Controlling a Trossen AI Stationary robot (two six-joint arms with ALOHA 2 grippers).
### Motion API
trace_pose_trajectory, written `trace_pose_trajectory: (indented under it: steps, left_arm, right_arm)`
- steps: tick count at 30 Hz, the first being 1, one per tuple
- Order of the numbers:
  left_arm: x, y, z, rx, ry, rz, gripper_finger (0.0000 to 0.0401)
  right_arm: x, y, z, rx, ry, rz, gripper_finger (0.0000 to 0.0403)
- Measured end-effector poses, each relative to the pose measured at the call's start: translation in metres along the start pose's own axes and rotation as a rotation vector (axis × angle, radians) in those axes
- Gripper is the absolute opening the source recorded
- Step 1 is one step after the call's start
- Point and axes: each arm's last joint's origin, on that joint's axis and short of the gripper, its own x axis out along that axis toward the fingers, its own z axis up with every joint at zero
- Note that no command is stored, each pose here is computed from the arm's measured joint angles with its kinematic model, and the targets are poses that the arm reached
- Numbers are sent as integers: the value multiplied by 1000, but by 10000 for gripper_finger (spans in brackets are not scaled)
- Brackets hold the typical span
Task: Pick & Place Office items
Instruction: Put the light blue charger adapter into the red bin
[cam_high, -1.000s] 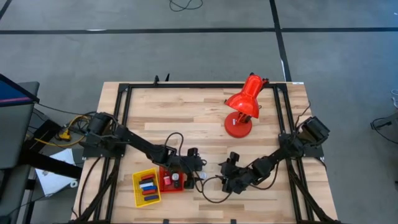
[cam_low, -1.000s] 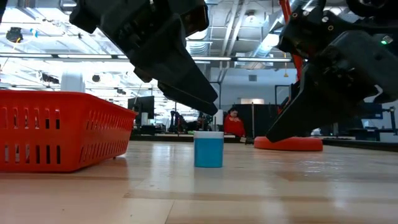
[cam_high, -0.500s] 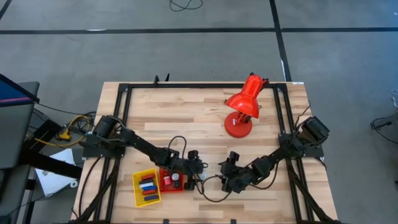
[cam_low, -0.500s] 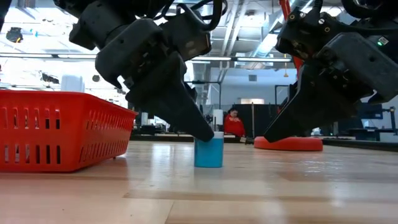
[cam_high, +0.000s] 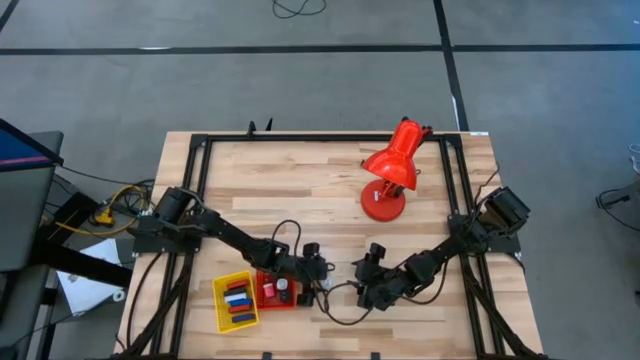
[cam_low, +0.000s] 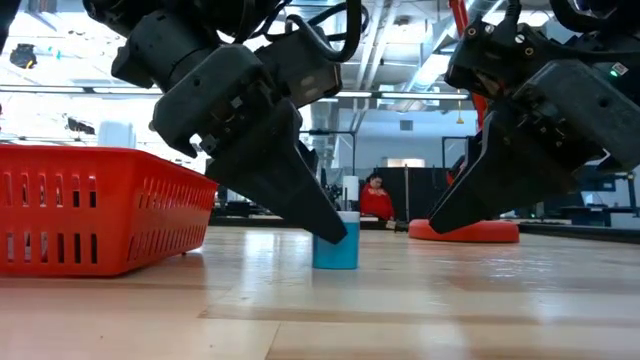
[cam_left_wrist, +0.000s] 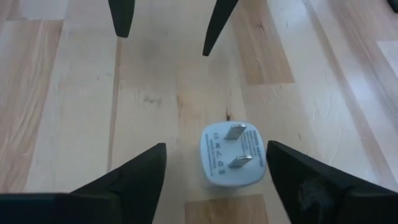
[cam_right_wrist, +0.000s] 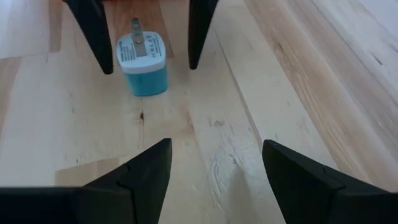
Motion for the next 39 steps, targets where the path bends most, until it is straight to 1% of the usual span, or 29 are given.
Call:
trace_pose_trajectory:
  steps: [4, 11, 13, 16, 18, 21, 23, 26, 28, 30, 32, 35, 39]
  left_arm:
    - [0, 0, 0, -1, -1, 0, 231]
    - [0, 0, 2, -8, -16, -4, 142]
    - [0, 0, 2, -9, -17, -4, 125]
    - [-3, -1, 3, -22, -10, -6, 125]
    - [-15, -1, 9, -29, -2, -39, 125]
    - [-49, -5, 25, -48, -4, -81, 133]
    - [-74, -10, 30, -35, 9, -86, 140]
    - [-105, -20, 20, -30, 30, -64, 139]
    - [-122, -26, 13, -44, 1, -48, 136]
    - [-136, -30, 3, -77, 0, -25, 133]
    - [-144, -30, -12, -113, 40, 1, 134]
    - [-152, -30, -27, -162, 74, 4, 135]
    - [-151, -25, -43, -181, 138, 32, 135]
  right_arm:
    - [0, 0, 0, -2, 2, -1, 244]
    - [0, 0, 0, -2, 2, -1, 244]
    - [0, 0, 0, -2, 2, -1, 244]
    - [0, 0, 0, -2, 2, -1, 244]
    - [0, 0, 0, -2, 2, -1, 244]
    - [0, 0, 0, -1, 1, -1, 244]
    - [0, 0, 0, -1, 1, -1, 244]
    - [0, 0, 0, 1, 2, -2, 244]
    - [0, -1, 0, 3, 1, -4, 244]
    - [1, -2, 1, 13, 1, -8, 244]
    - [3, -4, 2, 28, 1, -14, 244]
    - [5, -6, 4, 40, -3, -21, 244]
    - [8, -10, 7, 78, -7, -31, 244]
